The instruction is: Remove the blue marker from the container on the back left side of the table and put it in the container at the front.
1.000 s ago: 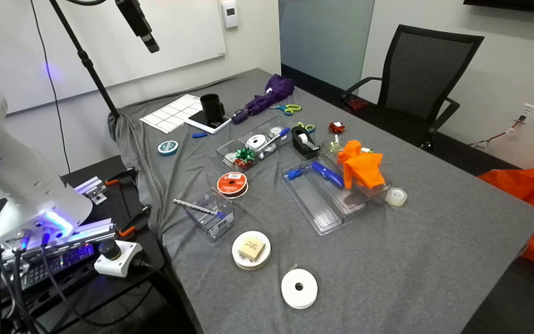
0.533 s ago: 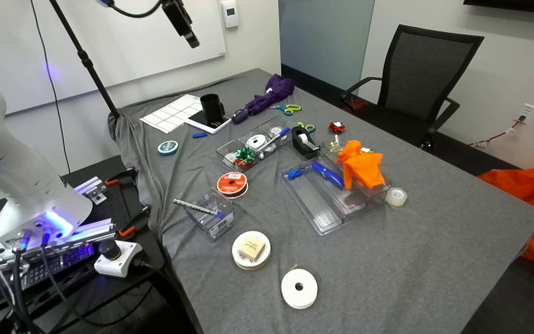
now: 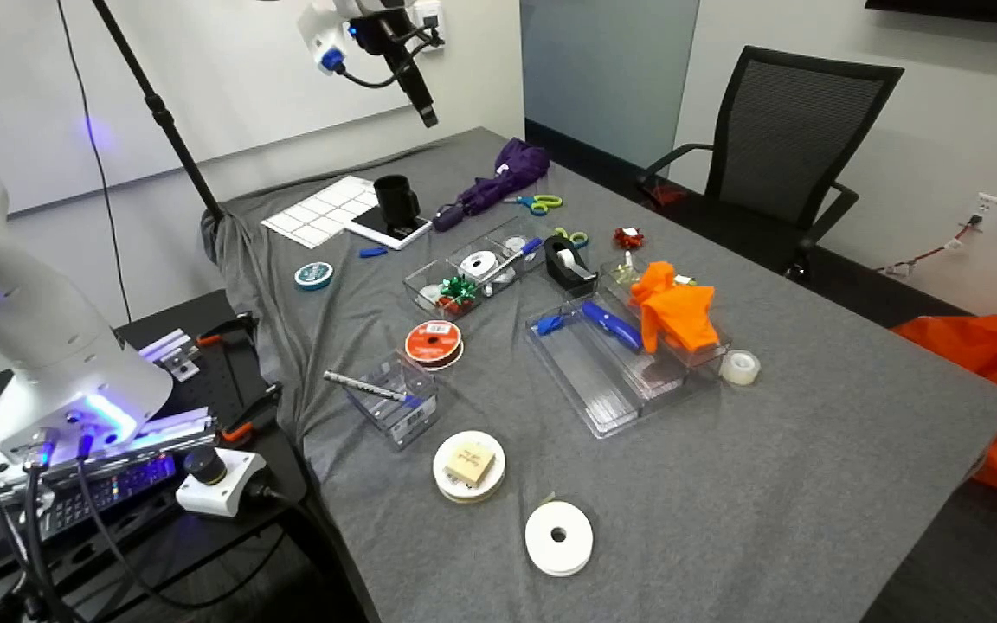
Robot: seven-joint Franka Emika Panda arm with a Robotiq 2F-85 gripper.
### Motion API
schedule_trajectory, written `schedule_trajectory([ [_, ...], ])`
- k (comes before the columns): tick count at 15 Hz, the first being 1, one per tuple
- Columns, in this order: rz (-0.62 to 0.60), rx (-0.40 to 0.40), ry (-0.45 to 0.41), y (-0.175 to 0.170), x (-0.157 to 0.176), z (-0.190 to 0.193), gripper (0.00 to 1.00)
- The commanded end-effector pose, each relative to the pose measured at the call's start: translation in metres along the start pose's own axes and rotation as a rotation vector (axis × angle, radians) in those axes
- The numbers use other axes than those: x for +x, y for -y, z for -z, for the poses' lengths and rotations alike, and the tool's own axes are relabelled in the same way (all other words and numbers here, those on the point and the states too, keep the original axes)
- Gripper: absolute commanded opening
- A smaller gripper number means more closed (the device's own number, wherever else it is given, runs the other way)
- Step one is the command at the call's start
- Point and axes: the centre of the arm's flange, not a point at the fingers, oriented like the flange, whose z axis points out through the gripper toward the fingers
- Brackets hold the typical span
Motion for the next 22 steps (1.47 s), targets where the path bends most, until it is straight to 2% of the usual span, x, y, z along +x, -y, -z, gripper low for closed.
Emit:
schedule_trajectory([
  [1,0.028,-0.060,0.000,0.000,0.029,-0.040,1.00],
  [3,0.031,-0.098,0.005,-0.005,0.035,-0.061,1.00],
  [4,0.032,-0.122,0.006,-0.025,0.051,-0.063,1.00],
  [7,0.041,-0.200,0.002,-0.046,0.058,-0.087,1.00],
  [8,0.044,-0.159,0.020,-0.039,0.042,-0.071,1.00],
  [10,0.041,-0.185,0.016,-0.050,0.048,-0.082,1.00],
  [15,0.042,-0.186,0.013,-0.048,0.051,-0.085,1.00],
  [22,0.016,-0.195,0.095,-0.054,0.088,-0.171,1.00],
])
